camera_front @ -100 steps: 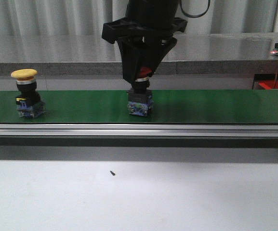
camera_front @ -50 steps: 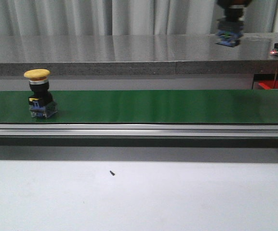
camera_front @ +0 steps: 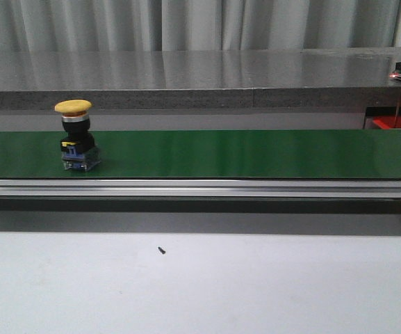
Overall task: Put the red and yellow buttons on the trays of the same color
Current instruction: 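Place the red button into the red tray with the right gripper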
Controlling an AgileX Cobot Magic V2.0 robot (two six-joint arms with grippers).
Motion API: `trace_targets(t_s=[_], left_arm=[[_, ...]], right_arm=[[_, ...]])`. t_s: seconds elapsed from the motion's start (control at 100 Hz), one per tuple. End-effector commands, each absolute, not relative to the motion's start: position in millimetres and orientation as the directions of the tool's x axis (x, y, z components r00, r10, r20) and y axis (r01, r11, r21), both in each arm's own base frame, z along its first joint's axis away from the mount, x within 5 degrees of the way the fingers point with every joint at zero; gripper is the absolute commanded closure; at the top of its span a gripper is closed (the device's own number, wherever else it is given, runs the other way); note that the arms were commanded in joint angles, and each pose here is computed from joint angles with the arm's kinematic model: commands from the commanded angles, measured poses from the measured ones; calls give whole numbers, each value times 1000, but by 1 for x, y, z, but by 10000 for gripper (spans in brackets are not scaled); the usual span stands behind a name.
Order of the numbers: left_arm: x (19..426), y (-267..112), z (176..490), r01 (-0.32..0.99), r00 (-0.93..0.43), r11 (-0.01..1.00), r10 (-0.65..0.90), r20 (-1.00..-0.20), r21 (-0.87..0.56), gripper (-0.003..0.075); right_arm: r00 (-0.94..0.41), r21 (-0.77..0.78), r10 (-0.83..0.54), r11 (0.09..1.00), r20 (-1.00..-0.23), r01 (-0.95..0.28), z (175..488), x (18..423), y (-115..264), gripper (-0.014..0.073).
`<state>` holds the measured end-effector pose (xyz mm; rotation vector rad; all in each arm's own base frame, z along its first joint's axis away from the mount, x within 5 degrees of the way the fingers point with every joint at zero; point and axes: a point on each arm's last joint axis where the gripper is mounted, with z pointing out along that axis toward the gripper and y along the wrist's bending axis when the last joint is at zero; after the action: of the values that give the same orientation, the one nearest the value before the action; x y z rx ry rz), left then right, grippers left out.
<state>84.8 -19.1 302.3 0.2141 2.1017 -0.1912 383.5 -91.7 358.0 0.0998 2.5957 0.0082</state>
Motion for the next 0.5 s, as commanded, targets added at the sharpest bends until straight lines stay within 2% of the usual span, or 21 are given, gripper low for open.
trace_targets(t_s=[0.0, 0.18, 0.49], left_arm=[[88, -20, 316, 222, -435, 973, 45, -899, -59, 740], [88, -20, 316, 222, -435, 973, 45, -899, -59, 740], [88, -20, 316, 222, -435, 973, 45, -899, -59, 740]], right_arm=[[-788, 63, 125, 992, -603, 110, 371, 385, -105, 435], [-803, 71, 164, 986, -573, 151, 337, 405, -124, 435], [-829, 80, 188, 982, -527, 171, 279, 435, -136, 435]])
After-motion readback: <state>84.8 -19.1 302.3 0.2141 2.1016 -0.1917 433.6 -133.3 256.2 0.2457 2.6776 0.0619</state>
